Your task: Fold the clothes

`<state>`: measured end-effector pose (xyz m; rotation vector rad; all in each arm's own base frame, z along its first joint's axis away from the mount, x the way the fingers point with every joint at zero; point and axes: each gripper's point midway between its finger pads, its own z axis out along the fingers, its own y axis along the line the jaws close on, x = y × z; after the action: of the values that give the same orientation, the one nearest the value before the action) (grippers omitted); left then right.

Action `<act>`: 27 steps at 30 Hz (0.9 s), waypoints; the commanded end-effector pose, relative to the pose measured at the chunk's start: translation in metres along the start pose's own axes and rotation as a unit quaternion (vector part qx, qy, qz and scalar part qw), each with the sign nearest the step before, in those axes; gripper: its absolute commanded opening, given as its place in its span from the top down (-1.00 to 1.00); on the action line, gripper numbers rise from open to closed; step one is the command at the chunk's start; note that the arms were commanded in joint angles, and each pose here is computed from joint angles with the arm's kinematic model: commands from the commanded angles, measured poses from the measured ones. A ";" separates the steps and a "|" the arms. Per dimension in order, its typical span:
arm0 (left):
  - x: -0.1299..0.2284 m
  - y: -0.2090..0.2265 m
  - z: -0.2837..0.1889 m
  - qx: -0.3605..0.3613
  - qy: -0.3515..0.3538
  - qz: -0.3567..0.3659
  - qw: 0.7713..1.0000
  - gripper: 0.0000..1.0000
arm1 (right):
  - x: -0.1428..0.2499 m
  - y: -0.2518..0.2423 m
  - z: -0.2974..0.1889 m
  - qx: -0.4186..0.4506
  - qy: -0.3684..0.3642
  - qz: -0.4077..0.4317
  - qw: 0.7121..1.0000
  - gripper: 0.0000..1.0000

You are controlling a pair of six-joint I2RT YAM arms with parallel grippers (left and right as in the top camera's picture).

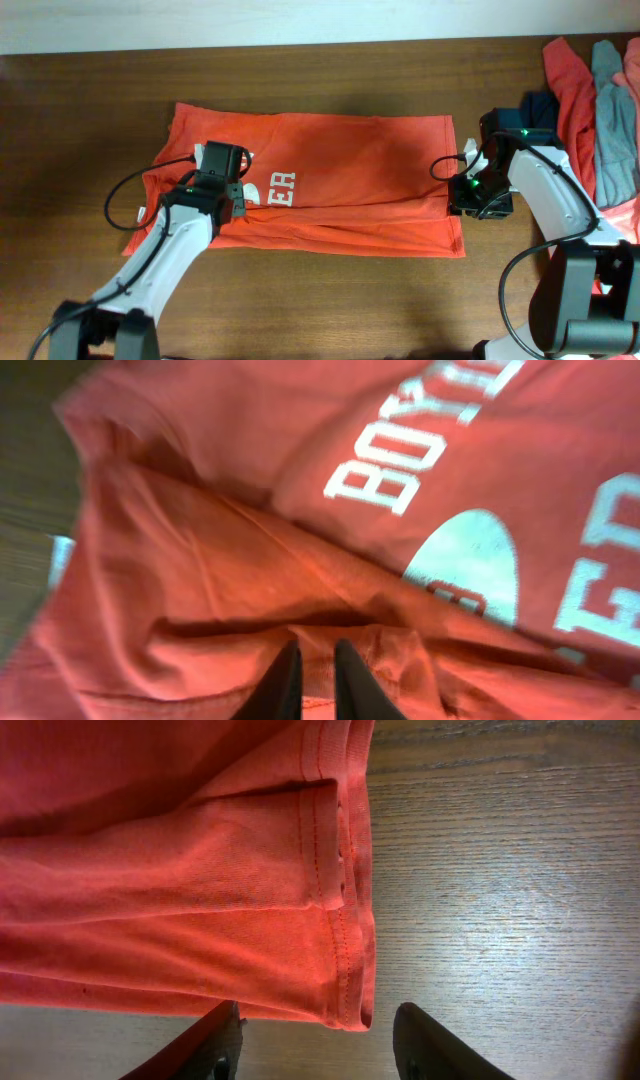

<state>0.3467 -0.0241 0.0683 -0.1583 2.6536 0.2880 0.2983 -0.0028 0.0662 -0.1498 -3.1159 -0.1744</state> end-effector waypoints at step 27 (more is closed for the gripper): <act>0.096 -0.018 0.052 0.025 0.215 0.037 0.976 0.18 | -0.022 0.000 0.004 -0.005 -0.032 -0.011 0.999 0.07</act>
<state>0.3254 -0.0302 0.0036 -0.1406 2.9271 0.2554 0.3158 -0.0040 0.0663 -0.1360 -3.1882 -0.1757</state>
